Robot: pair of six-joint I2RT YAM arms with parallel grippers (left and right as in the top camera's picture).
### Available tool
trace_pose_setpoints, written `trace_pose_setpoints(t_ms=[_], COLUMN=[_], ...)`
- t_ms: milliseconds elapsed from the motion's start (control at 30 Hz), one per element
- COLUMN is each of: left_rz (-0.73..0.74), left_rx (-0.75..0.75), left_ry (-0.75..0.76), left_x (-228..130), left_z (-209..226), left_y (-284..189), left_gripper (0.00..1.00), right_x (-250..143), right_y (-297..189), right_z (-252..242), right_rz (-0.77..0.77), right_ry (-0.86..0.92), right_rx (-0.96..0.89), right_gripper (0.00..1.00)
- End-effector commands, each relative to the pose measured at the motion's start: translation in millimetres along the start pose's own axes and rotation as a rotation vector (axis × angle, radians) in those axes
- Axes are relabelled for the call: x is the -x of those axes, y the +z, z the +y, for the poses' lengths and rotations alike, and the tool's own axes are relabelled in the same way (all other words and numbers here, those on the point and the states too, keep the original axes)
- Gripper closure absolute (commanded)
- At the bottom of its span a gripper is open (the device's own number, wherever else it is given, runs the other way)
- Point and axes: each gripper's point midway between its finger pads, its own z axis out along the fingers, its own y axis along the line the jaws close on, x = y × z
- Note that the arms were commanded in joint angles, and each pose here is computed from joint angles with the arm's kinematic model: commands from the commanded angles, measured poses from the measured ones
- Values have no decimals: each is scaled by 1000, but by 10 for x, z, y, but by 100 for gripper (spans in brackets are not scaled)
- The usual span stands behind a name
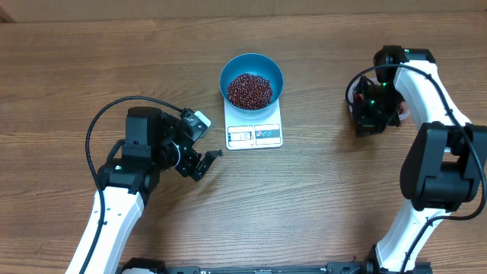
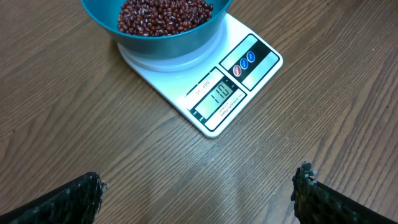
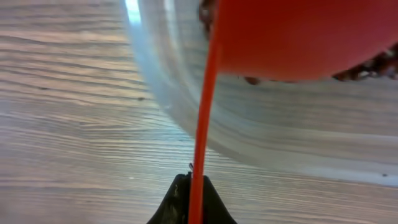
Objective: Scoop item into bowl and weigh 150g on scale
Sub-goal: 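Scoop a small load of red beans with the right gripper, then carry the scoop to the teal bowl and tip beans in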
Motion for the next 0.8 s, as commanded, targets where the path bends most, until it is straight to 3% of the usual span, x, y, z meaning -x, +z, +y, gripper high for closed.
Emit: trace_pose_setpoints(t_ms=[0,300,767], left_rz=[-2,-2,-2], left_rx=[3,3,3], left_ry=[-7,-7,-7], left_x=[9,9,9], left_z=[3,2,3], left_y=[0,0,0], left_gripper=[0,1,1], right_x=[168,145,-15], right_y=[-206,-474,-783], right_z=[197,80,32], right_rz=[-70,-97,-192], right_ry=[-23,24,-64], right_rx=[94,184,546], right_gripper=[96,96,96])
